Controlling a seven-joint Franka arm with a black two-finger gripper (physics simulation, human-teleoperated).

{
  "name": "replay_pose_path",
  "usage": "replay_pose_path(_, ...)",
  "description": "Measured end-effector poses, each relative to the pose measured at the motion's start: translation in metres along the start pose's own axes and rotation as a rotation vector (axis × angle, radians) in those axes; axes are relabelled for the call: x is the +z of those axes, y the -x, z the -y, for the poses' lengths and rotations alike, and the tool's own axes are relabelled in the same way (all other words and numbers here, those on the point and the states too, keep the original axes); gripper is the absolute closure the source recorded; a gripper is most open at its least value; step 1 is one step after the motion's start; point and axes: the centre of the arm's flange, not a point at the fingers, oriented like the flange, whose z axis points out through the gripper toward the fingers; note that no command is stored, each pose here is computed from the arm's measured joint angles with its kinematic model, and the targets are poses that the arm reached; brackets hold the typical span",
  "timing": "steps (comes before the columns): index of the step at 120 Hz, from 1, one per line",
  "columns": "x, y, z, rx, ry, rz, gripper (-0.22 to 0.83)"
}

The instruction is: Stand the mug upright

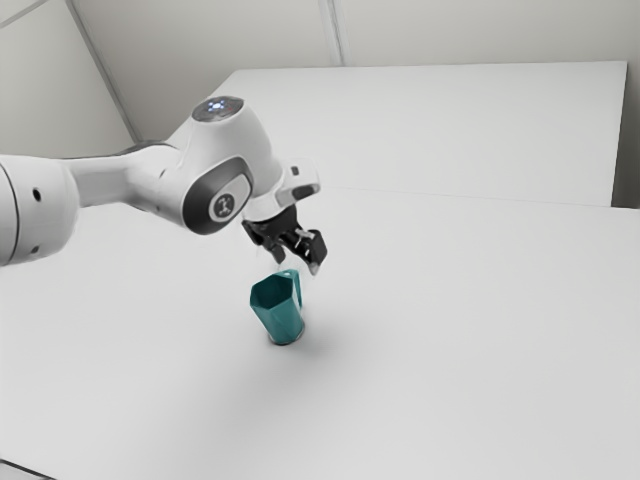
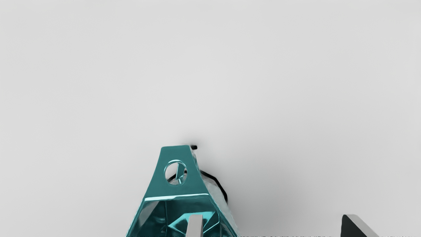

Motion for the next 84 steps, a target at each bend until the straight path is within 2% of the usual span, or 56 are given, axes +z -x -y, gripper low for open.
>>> replay_pose_path(31,-0.051,-0.024,-0.001,-0.028,0.042,0.063,0.06)
replay_pose_path(84,-0.124,-0.047,0.043,-0.092,0.039,0.143,0.03)
